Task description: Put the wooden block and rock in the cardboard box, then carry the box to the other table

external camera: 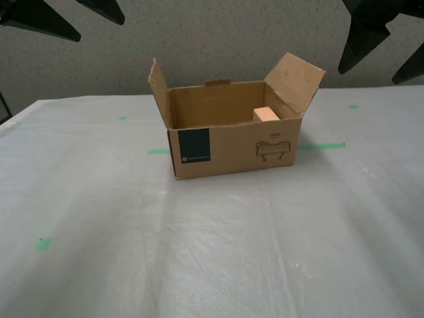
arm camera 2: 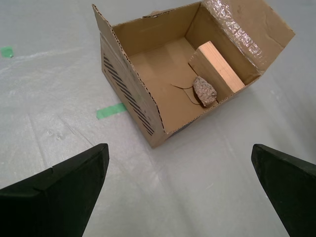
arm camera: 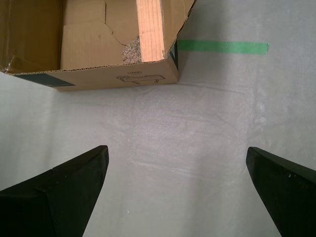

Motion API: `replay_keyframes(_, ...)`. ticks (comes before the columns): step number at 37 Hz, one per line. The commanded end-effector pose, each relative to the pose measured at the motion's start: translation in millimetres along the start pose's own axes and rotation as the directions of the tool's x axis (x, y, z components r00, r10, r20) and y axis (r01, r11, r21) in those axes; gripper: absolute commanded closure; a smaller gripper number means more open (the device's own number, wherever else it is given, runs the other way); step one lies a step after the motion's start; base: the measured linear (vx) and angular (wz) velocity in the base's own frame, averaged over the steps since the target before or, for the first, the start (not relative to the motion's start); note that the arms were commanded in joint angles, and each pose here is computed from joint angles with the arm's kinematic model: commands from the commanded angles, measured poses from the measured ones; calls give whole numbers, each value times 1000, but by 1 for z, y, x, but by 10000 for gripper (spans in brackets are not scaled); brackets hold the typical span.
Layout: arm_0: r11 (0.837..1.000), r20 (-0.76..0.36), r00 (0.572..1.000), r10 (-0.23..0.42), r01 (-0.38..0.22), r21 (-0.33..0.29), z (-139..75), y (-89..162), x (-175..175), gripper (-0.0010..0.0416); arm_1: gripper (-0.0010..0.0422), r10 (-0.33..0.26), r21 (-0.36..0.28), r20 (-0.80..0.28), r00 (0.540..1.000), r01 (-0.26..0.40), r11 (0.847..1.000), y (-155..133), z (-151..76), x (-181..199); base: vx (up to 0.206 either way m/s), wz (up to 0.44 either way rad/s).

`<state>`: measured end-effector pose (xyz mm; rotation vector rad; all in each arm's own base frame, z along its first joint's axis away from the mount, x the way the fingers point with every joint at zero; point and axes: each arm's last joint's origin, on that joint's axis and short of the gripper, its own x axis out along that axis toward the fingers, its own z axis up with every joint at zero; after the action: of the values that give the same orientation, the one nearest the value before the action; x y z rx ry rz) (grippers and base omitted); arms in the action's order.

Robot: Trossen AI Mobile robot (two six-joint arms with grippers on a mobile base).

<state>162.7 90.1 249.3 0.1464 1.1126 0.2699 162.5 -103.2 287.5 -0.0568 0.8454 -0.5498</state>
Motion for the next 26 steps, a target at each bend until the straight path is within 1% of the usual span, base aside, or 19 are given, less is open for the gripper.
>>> replay_keyframes(1,1000,1,1000,-1,1,4,0,0,0,16,16,-2,-2,0,1000,2,1000,0,0,0,0,0)
replay_keyframes(26,1000,1,1000,-1,1,4,0,0,0,16,16,-2,-2,0,1000,2,1000,0,0,0,0,0)
